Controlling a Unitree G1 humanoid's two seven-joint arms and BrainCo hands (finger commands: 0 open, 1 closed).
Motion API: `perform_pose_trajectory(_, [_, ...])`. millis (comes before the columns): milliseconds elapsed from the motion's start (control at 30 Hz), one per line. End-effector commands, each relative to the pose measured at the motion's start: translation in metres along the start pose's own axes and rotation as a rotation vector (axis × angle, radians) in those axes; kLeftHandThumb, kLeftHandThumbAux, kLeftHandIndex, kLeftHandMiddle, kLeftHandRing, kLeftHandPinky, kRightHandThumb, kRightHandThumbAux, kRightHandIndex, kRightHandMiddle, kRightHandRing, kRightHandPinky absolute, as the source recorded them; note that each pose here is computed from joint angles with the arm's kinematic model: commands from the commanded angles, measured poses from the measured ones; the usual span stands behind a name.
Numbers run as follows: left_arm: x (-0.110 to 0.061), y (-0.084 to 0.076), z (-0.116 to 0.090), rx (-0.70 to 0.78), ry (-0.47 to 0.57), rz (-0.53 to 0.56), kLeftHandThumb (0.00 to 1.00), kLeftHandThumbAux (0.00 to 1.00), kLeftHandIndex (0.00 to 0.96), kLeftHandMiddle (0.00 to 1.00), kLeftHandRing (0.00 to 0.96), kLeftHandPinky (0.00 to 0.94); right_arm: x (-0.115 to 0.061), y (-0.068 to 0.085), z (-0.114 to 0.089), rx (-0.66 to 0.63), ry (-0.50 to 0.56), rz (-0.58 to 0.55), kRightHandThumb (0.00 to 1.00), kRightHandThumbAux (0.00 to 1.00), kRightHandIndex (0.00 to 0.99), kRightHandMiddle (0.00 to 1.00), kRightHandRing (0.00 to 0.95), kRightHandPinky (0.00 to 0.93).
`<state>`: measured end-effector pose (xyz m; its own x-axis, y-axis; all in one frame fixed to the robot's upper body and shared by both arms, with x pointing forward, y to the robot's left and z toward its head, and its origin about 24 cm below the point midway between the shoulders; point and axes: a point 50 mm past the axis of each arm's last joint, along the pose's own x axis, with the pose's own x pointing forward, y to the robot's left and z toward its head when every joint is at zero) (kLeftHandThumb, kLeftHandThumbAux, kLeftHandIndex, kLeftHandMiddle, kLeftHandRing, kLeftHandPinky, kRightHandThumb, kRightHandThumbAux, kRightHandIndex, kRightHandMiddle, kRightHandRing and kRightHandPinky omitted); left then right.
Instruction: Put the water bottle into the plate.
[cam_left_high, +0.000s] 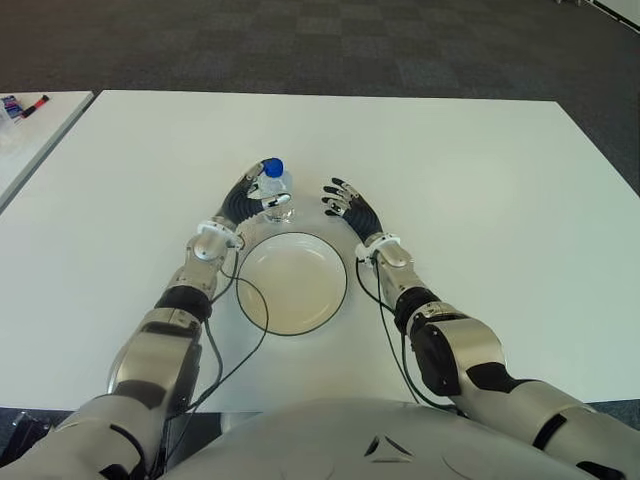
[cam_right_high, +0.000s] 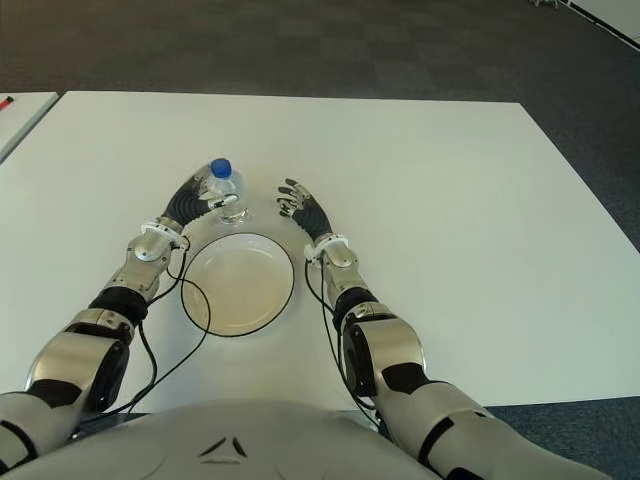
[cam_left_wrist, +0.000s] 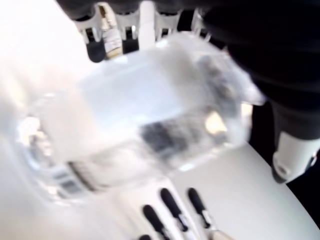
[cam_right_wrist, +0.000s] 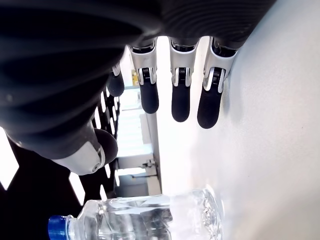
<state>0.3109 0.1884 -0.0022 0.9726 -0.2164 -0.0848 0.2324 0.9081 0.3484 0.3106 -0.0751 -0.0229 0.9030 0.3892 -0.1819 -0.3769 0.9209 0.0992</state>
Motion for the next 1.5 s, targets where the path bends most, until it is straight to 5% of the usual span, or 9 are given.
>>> perform_pose_trajectory(33, [0.0048, -0.0039, -0.0035, -0.014, 0.045, -0.014, 0.003, 0.624, 0.000, 0.070, 0.068, 0.092, -0.0056, 0.0248, -0.0267, 0.089, 0.141, 0.039, 0.196, 0.651, 0.063, 0.165, 0.189, 0.234])
perform_pose_trajectory(1500, [0.0006, -0.0090, -0.0080, 0.023, 0.042, 0.008, 0.000, 0.593, 0.000, 0.081, 0.088, 0.109, -0.0062, 0.0240, -0.0280, 0.083, 0.148, 0.028, 0.167, 0.657, 0.064, 0.171, 0.193, 0.238])
